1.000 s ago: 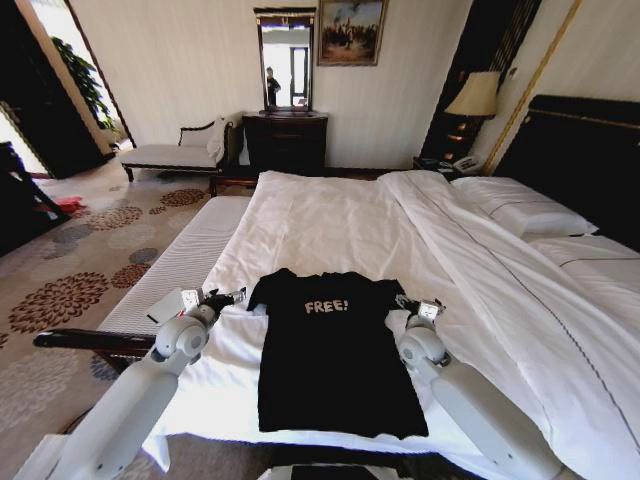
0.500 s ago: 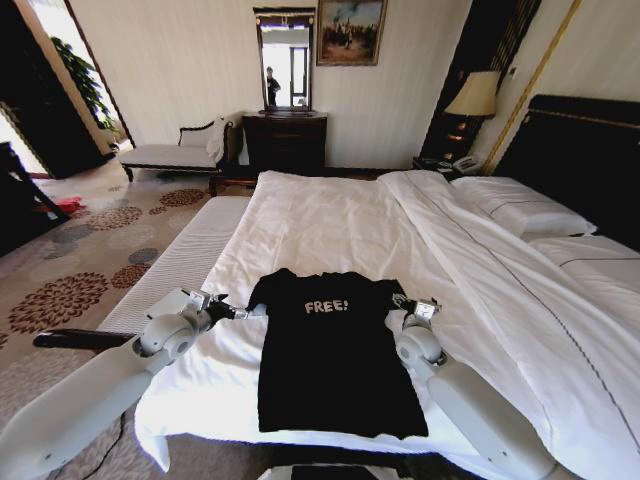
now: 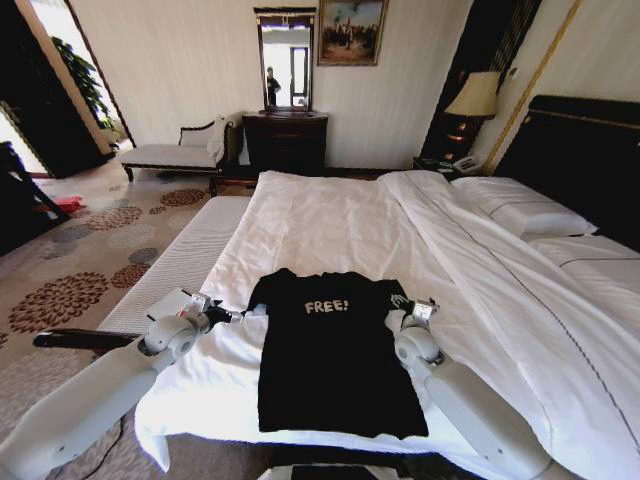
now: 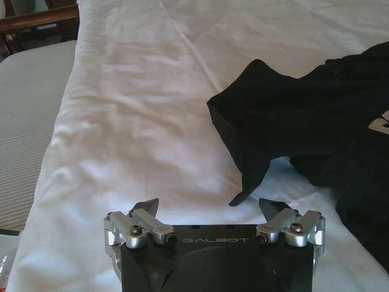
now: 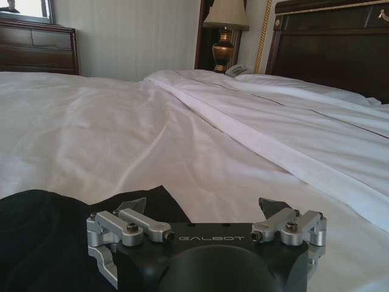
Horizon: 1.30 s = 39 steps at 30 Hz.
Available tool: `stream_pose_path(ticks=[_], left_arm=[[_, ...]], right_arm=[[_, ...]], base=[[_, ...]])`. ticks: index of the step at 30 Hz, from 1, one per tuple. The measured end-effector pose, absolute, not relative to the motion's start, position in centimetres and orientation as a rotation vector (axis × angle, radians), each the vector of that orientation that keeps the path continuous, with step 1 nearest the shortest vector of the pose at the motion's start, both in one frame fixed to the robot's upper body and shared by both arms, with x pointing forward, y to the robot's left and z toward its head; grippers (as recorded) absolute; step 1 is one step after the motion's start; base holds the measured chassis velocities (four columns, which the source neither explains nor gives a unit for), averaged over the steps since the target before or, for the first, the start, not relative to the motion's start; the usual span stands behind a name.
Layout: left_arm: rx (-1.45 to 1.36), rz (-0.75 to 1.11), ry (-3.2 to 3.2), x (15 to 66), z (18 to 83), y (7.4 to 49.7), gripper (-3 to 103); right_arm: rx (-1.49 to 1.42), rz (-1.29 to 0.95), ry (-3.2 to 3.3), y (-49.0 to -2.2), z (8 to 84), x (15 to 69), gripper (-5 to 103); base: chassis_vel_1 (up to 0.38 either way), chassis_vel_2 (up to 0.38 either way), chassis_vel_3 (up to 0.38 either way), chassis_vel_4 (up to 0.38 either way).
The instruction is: Fold the clothes on the bed.
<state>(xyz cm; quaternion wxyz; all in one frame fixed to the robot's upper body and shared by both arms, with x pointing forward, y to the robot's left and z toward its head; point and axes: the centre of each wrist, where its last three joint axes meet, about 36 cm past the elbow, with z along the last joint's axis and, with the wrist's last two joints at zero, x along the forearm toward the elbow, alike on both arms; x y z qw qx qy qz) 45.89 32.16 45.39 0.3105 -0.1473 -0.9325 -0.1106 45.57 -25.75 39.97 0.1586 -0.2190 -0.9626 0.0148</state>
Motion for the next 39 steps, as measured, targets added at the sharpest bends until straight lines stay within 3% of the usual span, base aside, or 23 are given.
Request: stream_pose_path(ticks=[1, 9, 10, 12, 13, 17, 19, 22, 26, 39], left_arm=[[-0.389, -0.292, -2.463, 45.9, 45.4, 32.2, 94], [-0.375, -0.258, -2.475, 46.3, 44.0, 31.4, 62], [-0.374, -0.258, -2.476, 46.3, 44.0, 31.4, 62], [-0.372, -0.255, -2.483, 46.4, 44.0, 31.4, 51], [-0.372, -0.255, -2.483, 46.4, 44.0, 31.4, 51], [-0.355, -0.245, -2.5, 46.6, 43.8, 31.4, 30], [-0.353, -0.243, -2.503, 46.7, 43.8, 31.4, 30], [-0.346, -0.231, -2.513, 46.9, 43.6, 31.1, 14], [-0.346, -0.226, -2.521, 46.9, 43.7, 31.0, 3], [-0.338, -0.205, -2.55, 46.4, 44.0, 31.3, 0]], right_arm=[[-0.626, 0.042, -2.752, -25.7, 40.0, 45.6, 100], [-0.621, 0.045, -2.755, -25.5, 40.0, 45.6, 100], [-0.621, 0.046, -2.755, -25.5, 40.0, 45.6, 100], [-0.621, 0.046, -2.755, -25.5, 40.0, 45.6, 100], [-0.621, 0.046, -2.755, -25.5, 40.0, 45.6, 100], [-0.624, 0.05, -2.756, -25.5, 40.0, 45.6, 100], [-0.624, 0.051, -2.756, -25.5, 40.0, 45.6, 100], [-0.625, 0.052, -2.755, -25.5, 39.9, 45.6, 100], [-0.627, 0.055, -2.755, -25.6, 39.9, 45.6, 100], [-0.615, 0.057, -2.763, -25.2, 40.0, 45.6, 100]], base=[[0.0, 0.0, 0.0, 0.0], [0.0, 0.0, 0.0, 0.0], [0.0, 0.0, 0.0, 0.0], [0.0, 0.0, 0.0, 0.0], [0.0, 0.0, 0.0, 0.0], [0.0, 0.0, 0.0, 0.0], [0.0, 0.0, 0.0, 0.0], [0.0, 0.0, 0.0, 0.0], [0.0, 0.0, 0.0, 0.0], [0.0, 0.0, 0.0, 0.0]])
